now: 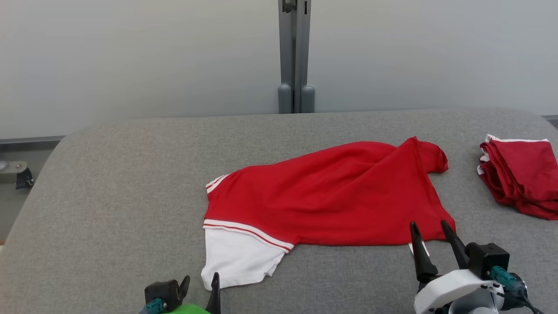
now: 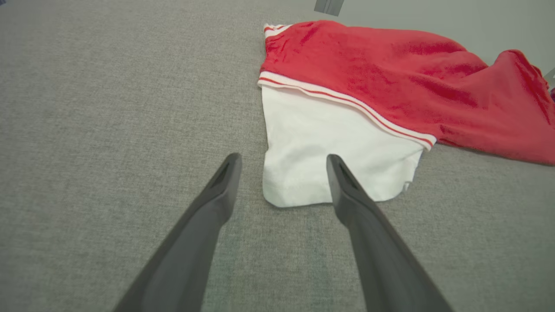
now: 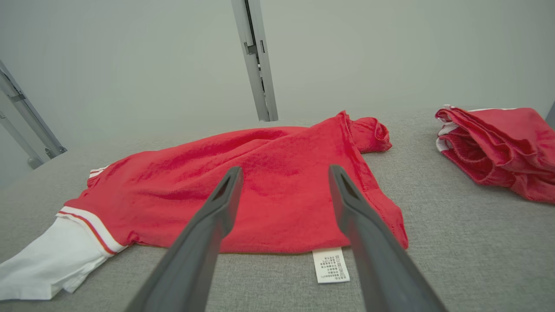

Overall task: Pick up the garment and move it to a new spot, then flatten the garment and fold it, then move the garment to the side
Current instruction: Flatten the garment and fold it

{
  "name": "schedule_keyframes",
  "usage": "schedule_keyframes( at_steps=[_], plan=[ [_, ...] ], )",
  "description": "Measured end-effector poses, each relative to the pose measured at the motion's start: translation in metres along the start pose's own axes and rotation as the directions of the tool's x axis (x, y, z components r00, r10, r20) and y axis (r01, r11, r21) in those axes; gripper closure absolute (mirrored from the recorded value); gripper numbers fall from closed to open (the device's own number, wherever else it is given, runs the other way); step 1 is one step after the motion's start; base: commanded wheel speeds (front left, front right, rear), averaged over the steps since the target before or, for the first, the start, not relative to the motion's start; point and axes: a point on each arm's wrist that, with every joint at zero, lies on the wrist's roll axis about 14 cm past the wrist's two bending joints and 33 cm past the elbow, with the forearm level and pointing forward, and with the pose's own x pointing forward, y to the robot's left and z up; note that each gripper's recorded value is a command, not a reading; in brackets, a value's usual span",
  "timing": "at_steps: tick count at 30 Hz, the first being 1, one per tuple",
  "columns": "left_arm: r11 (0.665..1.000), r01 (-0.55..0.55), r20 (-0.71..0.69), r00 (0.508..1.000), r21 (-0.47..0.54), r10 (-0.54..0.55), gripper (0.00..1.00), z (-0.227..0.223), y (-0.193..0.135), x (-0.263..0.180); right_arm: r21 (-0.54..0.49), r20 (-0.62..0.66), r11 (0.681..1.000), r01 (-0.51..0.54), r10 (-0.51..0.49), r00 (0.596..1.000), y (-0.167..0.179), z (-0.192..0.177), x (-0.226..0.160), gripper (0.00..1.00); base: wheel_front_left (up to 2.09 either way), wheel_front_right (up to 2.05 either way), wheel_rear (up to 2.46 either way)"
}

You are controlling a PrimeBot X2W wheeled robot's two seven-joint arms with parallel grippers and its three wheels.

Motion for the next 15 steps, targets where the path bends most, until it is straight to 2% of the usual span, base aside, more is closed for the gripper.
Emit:
schedule_keyframes(
  at_steps=[5, 11, 12, 13, 15],
  plan=[
    [1.0, -0.007, -0.111, 0.994, 0.007, 0.008, 0.0, -0.021, 0.005, 0.01, -0.003, -0.012, 1.0, 0.011, -0.011, 1.0, -0.004, -0.004, 0.001, 0.0, 0.0, 0.0, 0.0],
    [1.0, -0.005, -0.165, 0.986, -0.003, 0.004, 0.0, -0.034, 0.006, 0.019, -0.006, -0.032, 0.998, 0.059, -0.059, 0.998, -0.019, -0.01, -0.004, 0.0, 0.0, 0.0, 0.0],
    [1.0, -0.001, -0.172, 0.985, -0.012, -0.001, 0.03, -0.037, 0.005, 0.019, -0.007, -0.038, 0.997, 0.07, -0.071, 0.997, -0.023, -0.012, -0.005, 0.0, 0.0, 0.0, 0.0],
    [1.0, 0.002, -0.18, 0.984, -0.02, -0.006, 0.13, -0.039, 0.004, 0.02, -0.01, -0.046, 0.996, 0.084, -0.084, 0.995, -0.028, -0.014, -0.007, 0.0, 0.0, 0.0, 0.0],
    [1.0, 0.008, -0.185, 0.983, -0.02, -0.012, 0.44, -0.041, 0.003, 0.022, -0.015, -0.061, 0.995, 0.102, -0.102, 0.993, -0.034, -0.019, -0.009, 0.0, 0.0, 0.0, 0.0]
  ],
)
